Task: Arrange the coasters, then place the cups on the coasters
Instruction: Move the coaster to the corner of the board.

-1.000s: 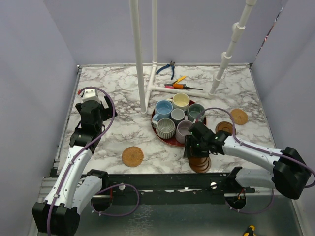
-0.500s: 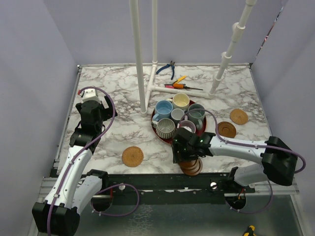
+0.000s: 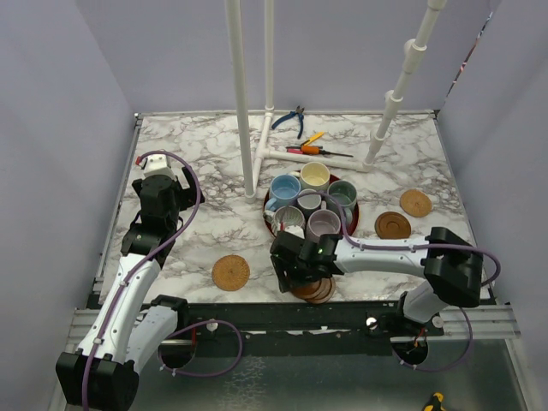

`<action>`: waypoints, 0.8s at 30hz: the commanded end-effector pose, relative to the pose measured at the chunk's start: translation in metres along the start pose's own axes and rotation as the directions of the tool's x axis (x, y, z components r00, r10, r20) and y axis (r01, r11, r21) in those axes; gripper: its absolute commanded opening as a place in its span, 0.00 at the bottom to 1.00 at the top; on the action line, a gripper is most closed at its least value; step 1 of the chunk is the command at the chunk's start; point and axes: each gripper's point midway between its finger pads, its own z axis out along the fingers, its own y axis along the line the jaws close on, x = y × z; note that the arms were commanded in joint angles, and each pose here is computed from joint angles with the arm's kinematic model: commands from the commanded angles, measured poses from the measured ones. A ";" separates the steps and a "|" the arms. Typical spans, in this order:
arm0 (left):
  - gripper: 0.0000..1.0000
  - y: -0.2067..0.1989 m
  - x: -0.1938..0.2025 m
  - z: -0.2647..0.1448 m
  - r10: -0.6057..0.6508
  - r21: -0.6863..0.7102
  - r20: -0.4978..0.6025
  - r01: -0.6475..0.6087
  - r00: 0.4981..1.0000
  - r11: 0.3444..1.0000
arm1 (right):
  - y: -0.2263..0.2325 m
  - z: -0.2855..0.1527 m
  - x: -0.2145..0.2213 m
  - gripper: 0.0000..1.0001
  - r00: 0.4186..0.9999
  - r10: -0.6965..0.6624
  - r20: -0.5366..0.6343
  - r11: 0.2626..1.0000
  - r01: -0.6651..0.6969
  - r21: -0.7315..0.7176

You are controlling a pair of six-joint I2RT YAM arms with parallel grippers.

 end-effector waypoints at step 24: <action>0.99 -0.002 0.002 0.001 -0.002 0.018 -0.002 0.002 1.000 1.000 | -0.061 -0.033 -0.001 0.82 0.972 0.230 0.038 0.973 -0.230 0.009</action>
